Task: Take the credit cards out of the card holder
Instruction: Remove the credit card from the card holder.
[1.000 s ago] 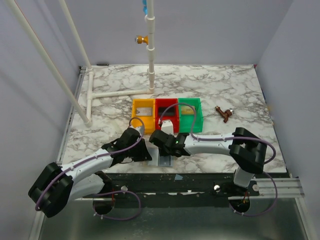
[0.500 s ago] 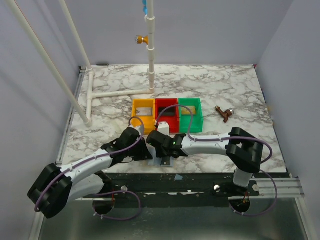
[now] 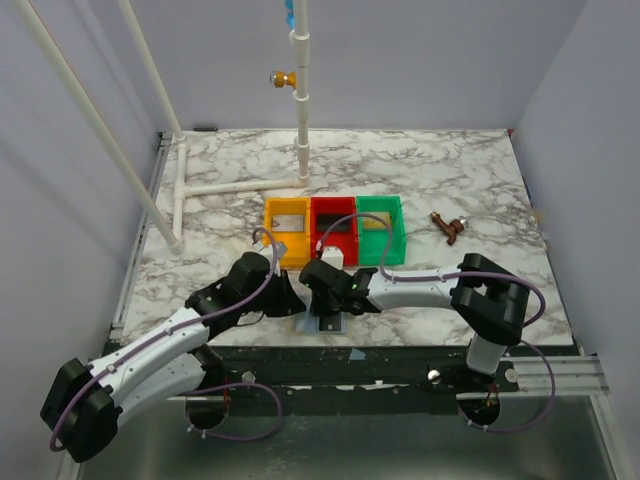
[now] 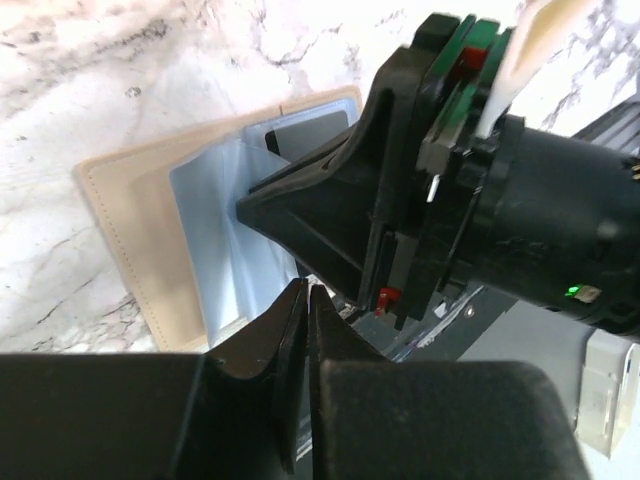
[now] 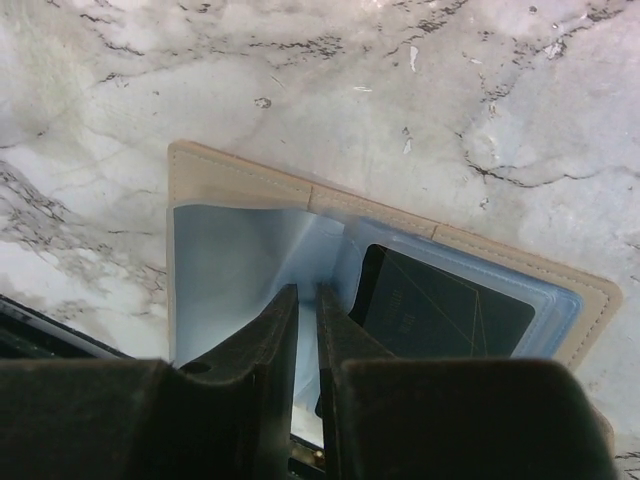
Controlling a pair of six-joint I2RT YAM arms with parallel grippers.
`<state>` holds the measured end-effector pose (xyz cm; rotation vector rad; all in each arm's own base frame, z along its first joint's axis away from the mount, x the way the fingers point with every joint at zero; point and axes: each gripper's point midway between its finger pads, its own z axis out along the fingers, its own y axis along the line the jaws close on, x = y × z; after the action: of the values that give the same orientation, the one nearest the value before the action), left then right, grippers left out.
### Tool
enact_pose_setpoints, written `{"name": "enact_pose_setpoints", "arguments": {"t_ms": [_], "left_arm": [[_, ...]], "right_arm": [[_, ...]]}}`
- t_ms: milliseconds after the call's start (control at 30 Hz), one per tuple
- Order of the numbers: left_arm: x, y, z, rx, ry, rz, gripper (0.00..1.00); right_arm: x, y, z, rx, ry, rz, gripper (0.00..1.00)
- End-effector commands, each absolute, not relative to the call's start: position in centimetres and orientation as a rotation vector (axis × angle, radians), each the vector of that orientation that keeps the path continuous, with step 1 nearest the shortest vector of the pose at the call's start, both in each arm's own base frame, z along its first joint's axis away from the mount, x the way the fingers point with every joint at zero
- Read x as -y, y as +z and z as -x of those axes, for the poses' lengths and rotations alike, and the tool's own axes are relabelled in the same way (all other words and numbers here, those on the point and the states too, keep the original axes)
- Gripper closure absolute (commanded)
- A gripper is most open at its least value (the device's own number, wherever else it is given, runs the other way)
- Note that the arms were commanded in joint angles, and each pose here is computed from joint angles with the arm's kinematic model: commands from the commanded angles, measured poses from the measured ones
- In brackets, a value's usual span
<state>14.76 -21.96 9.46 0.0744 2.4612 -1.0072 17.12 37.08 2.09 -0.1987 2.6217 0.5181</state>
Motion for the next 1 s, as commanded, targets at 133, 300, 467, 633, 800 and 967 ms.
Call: {"name": "enact_pose_setpoints", "arguments": {"t_ms": [133, 300, 467, 633, 800, 967], "left_arm": [[23.3, 6.2, -13.0, -2.571, -1.104, -0.055, 1.0], [24.3, 5.5, -12.9, -2.587, -1.155, -0.058, 1.0], [25.0, 6.3, -13.1, -2.56, -1.183, -0.078, 1.0], [25.1, 5.6, -13.1, -2.6, -1.133, -0.094, 1.0], [24.7, 3.8, -13.2, -2.645, -1.076, -0.062, 1.0], [24.2, 2.7, -13.6, -2.668, -1.014, -0.014, 1.0]], "right_arm": [[-35.3, 2.8, -17.7, -2.617, 0.581, 0.039, 0.85], [-35.4, 2.8, -17.7, -2.617, 0.605, 0.028, 0.85], [-35.6, 2.6, -17.6, -2.622, 0.62, 0.027, 0.85], [-36.1, 2.8, -17.7, -2.617, 0.634, 0.039, 0.86], [-36.1, 3.6, -18.0, -2.596, 0.631, 0.033, 0.86], [-35.6, 5.3, -18.5, -2.554, 0.622, 0.043, 0.84]]}}
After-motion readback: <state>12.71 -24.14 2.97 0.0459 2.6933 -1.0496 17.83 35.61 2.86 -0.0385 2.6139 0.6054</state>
